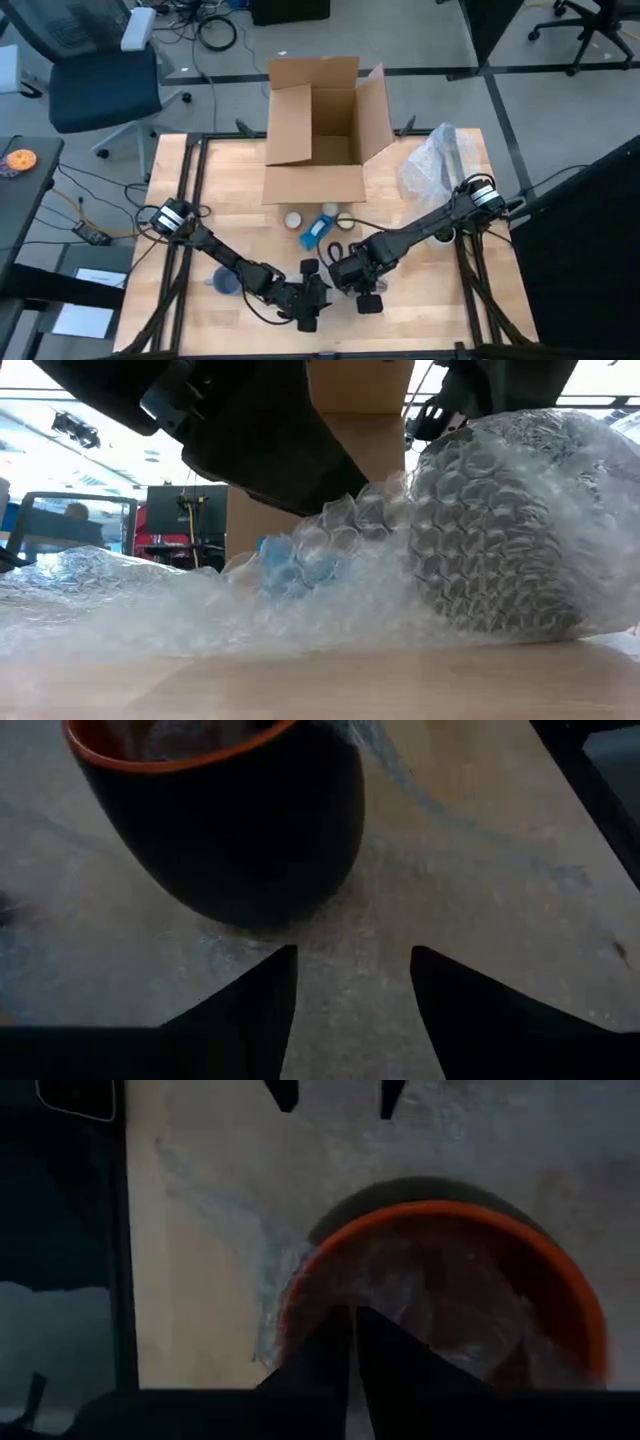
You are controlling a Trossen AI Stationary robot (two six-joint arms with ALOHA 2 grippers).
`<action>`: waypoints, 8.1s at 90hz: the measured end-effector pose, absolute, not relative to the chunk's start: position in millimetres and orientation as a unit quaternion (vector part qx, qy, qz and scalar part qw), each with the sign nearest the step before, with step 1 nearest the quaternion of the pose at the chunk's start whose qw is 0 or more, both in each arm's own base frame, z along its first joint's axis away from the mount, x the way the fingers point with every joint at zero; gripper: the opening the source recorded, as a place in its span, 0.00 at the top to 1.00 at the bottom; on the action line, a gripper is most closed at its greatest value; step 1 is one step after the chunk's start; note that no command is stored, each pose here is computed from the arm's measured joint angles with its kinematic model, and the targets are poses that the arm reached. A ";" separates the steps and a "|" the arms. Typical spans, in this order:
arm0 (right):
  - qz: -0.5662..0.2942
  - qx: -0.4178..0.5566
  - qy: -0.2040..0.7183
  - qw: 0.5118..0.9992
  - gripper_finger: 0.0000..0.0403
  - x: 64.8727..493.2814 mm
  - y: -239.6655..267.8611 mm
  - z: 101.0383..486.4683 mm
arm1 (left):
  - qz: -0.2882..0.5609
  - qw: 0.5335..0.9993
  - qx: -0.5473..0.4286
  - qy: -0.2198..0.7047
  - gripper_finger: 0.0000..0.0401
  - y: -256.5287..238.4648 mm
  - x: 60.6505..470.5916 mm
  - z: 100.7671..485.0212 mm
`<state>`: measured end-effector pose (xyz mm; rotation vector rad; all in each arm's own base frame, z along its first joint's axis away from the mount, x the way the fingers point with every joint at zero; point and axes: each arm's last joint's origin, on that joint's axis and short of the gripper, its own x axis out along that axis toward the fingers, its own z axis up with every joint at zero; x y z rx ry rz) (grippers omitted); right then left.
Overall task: Wrap mug
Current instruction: Wrap the black mug with the bubble wrap
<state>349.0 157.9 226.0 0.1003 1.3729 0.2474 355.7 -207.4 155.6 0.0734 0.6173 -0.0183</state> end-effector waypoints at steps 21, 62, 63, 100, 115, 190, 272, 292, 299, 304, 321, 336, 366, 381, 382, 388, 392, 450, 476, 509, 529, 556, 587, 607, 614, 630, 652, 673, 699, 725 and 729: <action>0.154 0.088 0.647 0.742 1.00 342.7 152.1 197.0 | -0.010 0.953 0.034 0.301 0.55 -207.6 356.0 156.0; 0.054 0.027 0.649 0.758 1.00 334.5 148.7 259.9 | -0.016 0.964 0.029 0.264 0.55 -211.6 364.5 170.3; 0.050 0.024 0.651 0.757 1.00 333.6 149.1 260.8 | -0.015 0.965 0.029 0.262 0.55 -211.7 364.7 170.6; -0.024 -0.023 0.636 0.771 1.00 334.7 159.7 241.4 | 0.006 0.976 0.009 0.216 0.55 -210.6 371.6 175.5; -0.022 -0.024 0.640 0.768 1.00 338.4 158.5 217.5 | 0.014 0.978 0.006 0.207 0.55 -205.7 377.8 171.1; 0.053 0.000 0.611 0.790 1.00 332.5 175.4 236.4 | 0.000 0.958 0.080 0.275 0.55 -211.0 348.2 226.1; 0.070 0.020 0.604 0.794 1.00 334.8 170.7 214.1 | -0.037 0.817 0.239 0.524 0.55 -215.2 298.4 150.7; 0.069 0.020 0.603 0.795 1.00 332.8 171.2 217.6 | 0.026 0.835 0.272 0.477 0.55 -213.7 307.0 148.0; 0.069 0.020 0.601 0.796 1.00 332.8 171.9 222.4 | 0.038 0.842 0.273 0.464 0.55 -215.2 310.7 153.4; 0.072 0.021 0.598 0.798 1.00 333.2 173.3 225.9 | 0.037 0.845 0.270 0.460 0.55 -216.7 312.3 156.2; 0.071 0.021 0.603 0.794 1.00 331.7 174.6 229.4 | 0.037 0.848 0.267 0.456 0.55 -219.4 315.3 163.6; 0.066 0.023 0.609 0.790 1.00 329.5 175.3 229.5 | 0.031 0.827 0.271 0.491 0.55 -220.0 313.5 176.9; 0.058 0.031 0.611 0.789 1.00 328.7 176.0 229.9 | 0.039 0.827 0.226 0.513 0.55 -220.5 318.2 198.0; 0.053 0.025 0.607 0.792 1.00 328.3 176.8 230.2 | 0.035 0.823 0.231 0.518 0.55 -219.4 317.0 186.8; 0.053 0.024 0.607 0.792 1.00 328.3 176.8 230.2 | 0.035 0.824 0.230 0.517 0.55 -219.4 317.1 185.7; 0.052 0.023 0.606 0.793 1.00 328.0 177.1 230.3 | 0.033 0.834 0.220 0.505 0.55 -219.7 318.1 179.4; 0.051 0.022 0.606 0.793 1.00 328.1 176.8 230.3 | 0.032 0.837 0.217 0.502 0.55 -219.9 318.5 176.7; -0.007 -0.025 0.541 0.841 1.00 307.5 189.1 283.8 | 0.107 0.840 0.066 0.528 1.00 -214.2 326.6 211.7; -0.005 -0.025 0.497 0.868 0.98 288.2 227.1 281.7 | 0.170 0.876 -0.020 0.451 1.00 -213.0 327.6 253.8; -0.058 -0.097 0.396 0.911 0.78 288.7 238.9 284.4 | 0.176 0.893 -0.029 0.414 1.00 -208.0 323.4 273.6; -0.093 -0.087 0.384 0.915 0.56 300.9 224.5 269.8 | 0.193 0.892 -0.017 0.409 1.00 -204.5 323.5 271.1; -0.046 -0.033 0.345 0.937 0.44 327.3 212.0 255.1 | 0.245 0.880 0.016 0.407 1.00 -189.7 321.7 271.2; -0.127 -0.050 0.302 0.943 0.65 335.0 196.1 247.9 | 0.259 0.878 0.023 0.403 1.00 -185.5 322.5 271.4; -0.108 -0.081 0.327 0.935 0.98 340.6 183.8 243.4 | 0.222 0.871 0.114 0.424 1.00 -182.6 318.6 285.5; -0.109 -0.093 0.327 0.934 0.99 344.3 179.6 248.2 | 0.208 0.868 0.139 0.429 1.00 -182.2 317.6 292.5; -0.108 -0.121 0.328 0.931 1.00 347.6 172.8 257.6 | 0.162 0.851 0.156 0.475 0.95 -185.9 309.9 297.0; -0.139 -0.165 0.360 0.908 1.00 340.7 161.5 261.0 | 0.093 0.824 0.140 0.541 0.76 -194.6 298.8 291.5; -0.150 -0.180 0.382 0.894 1.00 338.5 154.5 258.6 | 0.049 0.779 0.228 0.582 0.65 -219.4 262.8 289.1; -0.151 -0.181 0.385 0.892 1.00 338.5 153.4 258.2 | -0.028 0.750 0.367 0.550 0.64 -259.9 232.1 278.1; -0.144 -0.179 0.388 0.892 1.00 339.0 152.8 258.0 | -0.122 0.608 0.584 0.524 0.64 -285.2 243.4 228.6; -0.144 -0.178 0.389 0.892 1.00 339.1 152.6 257.9 | -0.120 0.589 0.610 0.516 0.64 -286.7 245.6 222.9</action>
